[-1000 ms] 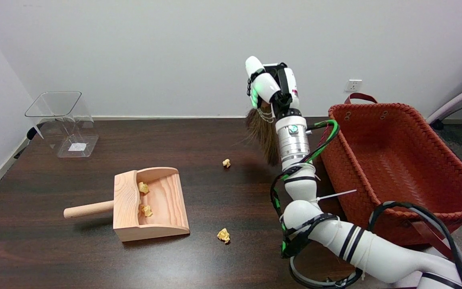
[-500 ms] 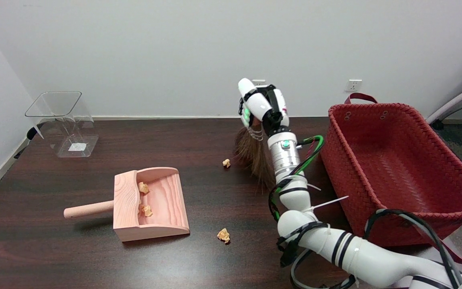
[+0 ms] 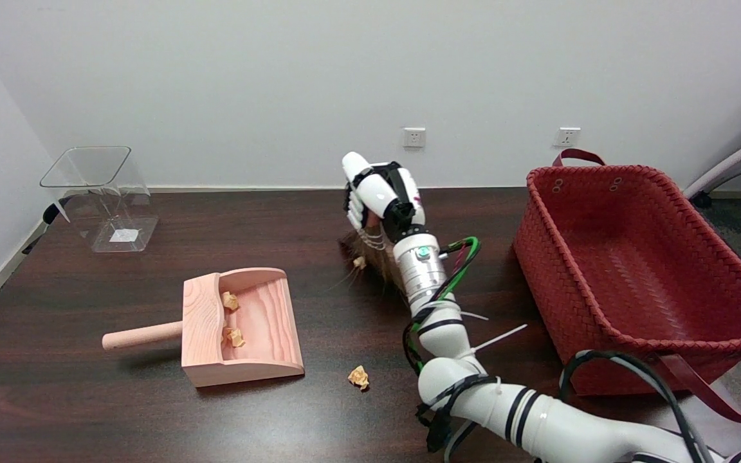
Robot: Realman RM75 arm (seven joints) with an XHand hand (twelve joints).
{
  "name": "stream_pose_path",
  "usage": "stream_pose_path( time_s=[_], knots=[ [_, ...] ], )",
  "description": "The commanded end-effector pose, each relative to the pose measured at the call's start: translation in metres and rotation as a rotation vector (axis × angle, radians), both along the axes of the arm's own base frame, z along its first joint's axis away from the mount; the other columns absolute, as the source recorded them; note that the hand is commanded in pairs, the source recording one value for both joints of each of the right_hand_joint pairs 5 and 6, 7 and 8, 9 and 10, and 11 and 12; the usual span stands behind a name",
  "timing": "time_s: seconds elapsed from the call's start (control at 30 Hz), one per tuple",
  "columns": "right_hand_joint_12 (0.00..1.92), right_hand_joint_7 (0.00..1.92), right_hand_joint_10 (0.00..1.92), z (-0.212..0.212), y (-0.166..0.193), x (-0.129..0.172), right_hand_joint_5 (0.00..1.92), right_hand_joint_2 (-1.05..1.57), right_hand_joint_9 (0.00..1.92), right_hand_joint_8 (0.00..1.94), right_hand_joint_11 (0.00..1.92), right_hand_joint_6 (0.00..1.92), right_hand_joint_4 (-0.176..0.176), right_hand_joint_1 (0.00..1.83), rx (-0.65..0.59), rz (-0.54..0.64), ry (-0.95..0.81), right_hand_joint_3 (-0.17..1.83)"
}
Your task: Use the broom to sweep the yellow paper into the dustpan.
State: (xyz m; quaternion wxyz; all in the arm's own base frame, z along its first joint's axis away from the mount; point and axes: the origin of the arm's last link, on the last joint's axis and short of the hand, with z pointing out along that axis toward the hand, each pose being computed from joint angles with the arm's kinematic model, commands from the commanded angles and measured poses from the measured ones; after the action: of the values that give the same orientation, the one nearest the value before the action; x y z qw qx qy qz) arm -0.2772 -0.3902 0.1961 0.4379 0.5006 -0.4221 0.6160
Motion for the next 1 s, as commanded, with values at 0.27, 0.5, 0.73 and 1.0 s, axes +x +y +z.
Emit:
stream_pose_path(
  time_s=[0.27,0.5,0.73,1.0],
  knots=[
    [1.92,1.92,1.92,-0.136,0.039,0.083,1.92,1.57,1.92,1.92,1.92,1.92,0.0,0.81,0.363,0.113,-0.5,0.45],
    [1.92,1.92,1.92,-0.119,0.026,0.02,1.92,1.57,1.92,1.92,1.92,1.92,0.0,0.81,0.188,-0.118,-0.473,0.43],
    [1.92,1.92,1.92,-0.14,0.035,0.014,1.92,1.57,1.92,1.92,1.92,1.92,0.0,0.8,0.19,-0.206,-0.653,0.42],
    [1.92,1.92,1.92,-0.144,0.03,0.035,1.92,1.57,1.92,1.92,1.92,1.92,0.0,0.77,0.222,-0.176,-0.727,0.42]
  ],
)
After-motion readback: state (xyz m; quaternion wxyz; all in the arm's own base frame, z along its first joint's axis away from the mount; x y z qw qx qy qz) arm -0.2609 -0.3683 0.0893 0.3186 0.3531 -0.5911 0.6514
